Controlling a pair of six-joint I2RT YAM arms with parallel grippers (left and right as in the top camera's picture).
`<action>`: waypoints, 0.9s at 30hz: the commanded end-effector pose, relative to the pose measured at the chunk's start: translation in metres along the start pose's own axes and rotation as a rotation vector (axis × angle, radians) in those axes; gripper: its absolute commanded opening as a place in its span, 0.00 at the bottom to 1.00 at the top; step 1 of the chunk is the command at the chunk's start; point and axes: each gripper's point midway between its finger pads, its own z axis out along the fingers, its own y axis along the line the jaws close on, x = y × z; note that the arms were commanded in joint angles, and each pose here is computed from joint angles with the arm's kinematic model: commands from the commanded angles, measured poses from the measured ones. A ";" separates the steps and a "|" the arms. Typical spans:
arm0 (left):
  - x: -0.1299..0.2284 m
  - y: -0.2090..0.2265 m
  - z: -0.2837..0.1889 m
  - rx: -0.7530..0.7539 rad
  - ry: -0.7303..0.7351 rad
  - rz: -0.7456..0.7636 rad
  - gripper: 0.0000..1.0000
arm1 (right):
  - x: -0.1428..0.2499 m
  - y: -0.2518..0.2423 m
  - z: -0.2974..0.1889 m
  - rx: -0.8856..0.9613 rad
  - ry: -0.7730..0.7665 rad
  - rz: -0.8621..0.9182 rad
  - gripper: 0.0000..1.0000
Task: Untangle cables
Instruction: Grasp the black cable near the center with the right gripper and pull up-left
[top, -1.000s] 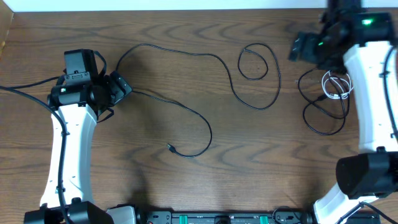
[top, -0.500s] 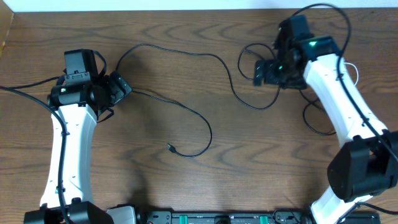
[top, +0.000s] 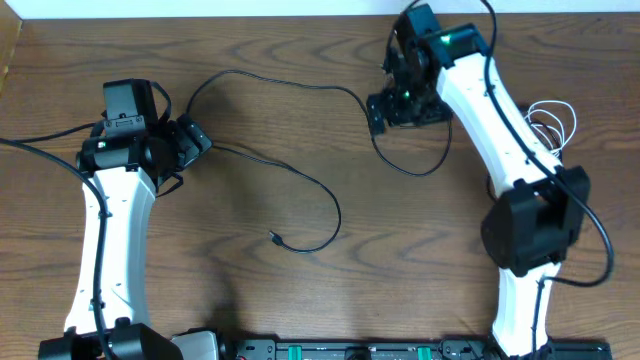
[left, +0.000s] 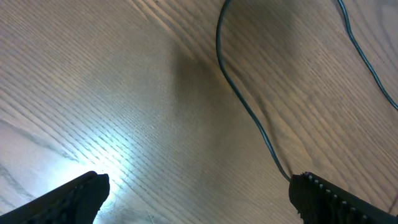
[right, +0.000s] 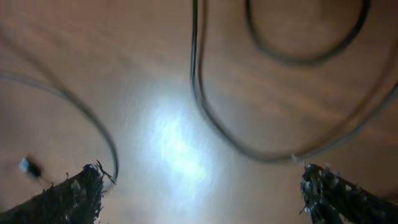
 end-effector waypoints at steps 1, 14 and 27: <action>-0.002 0.002 -0.002 -0.007 -0.010 -0.004 0.98 | -0.023 -0.006 0.007 0.049 -0.069 -0.019 0.99; -0.002 0.002 -0.002 -0.007 -0.010 -0.004 0.98 | -0.048 0.021 0.101 0.015 -0.115 -0.092 0.88; -0.002 0.002 -0.002 -0.007 -0.010 -0.004 0.98 | -0.032 0.012 0.142 0.146 -0.041 -0.125 0.41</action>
